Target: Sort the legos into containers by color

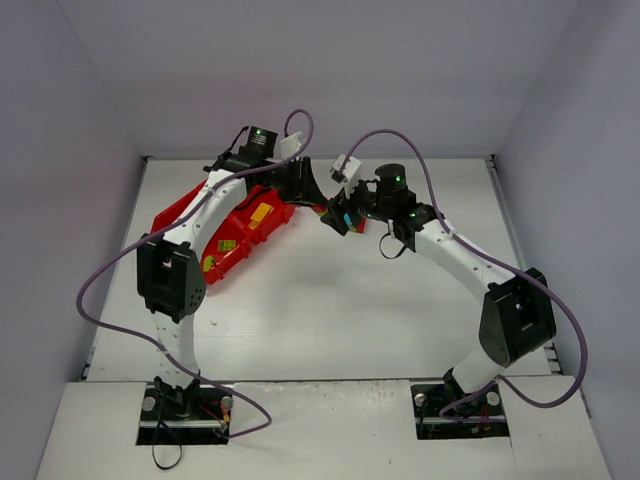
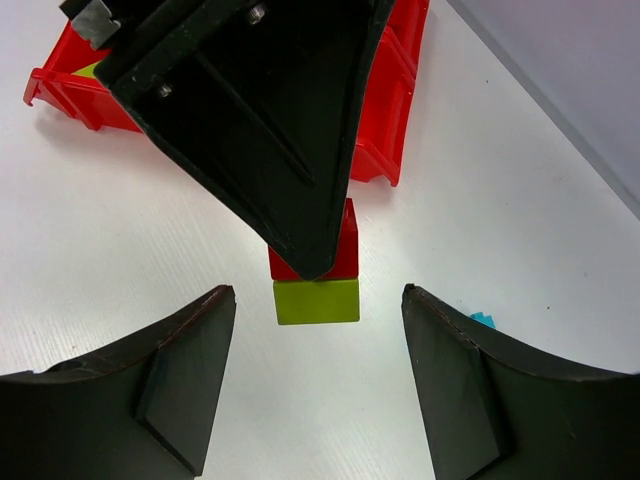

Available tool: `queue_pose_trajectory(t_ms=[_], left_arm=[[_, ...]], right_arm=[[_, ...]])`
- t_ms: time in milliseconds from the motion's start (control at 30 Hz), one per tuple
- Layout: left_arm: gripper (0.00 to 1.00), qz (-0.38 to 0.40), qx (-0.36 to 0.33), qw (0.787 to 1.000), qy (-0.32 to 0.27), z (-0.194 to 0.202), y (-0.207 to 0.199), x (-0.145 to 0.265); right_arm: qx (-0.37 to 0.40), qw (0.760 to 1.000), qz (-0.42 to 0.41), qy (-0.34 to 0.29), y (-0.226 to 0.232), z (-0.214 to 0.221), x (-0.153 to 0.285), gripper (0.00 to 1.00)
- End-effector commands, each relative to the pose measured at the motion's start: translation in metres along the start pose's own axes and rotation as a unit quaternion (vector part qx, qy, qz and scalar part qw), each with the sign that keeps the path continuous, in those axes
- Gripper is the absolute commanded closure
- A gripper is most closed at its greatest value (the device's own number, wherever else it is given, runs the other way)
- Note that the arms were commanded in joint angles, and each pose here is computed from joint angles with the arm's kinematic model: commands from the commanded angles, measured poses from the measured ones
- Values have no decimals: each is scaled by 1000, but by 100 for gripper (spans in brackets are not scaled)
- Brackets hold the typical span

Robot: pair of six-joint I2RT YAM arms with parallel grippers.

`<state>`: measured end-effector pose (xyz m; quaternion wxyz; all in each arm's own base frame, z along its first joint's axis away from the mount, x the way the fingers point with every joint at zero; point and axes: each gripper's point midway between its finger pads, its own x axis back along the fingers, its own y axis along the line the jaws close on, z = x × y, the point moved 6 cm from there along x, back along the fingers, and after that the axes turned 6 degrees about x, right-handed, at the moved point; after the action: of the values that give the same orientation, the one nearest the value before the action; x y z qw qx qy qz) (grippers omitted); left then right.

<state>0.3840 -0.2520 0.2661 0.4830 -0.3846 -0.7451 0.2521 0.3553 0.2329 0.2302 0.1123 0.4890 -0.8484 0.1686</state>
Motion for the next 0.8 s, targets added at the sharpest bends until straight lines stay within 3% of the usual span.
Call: queue_pose_trajectory(t_ms=[0,767], left_arm=[[90,37,-59,997,-45,-12,-41,33],[90,65,-50,996,-28,-1,-50,38]], right_arm=[[27,999,18,-34,-7,-22,3,37],[30,998,30,-44,-14,-25,-5,39]])
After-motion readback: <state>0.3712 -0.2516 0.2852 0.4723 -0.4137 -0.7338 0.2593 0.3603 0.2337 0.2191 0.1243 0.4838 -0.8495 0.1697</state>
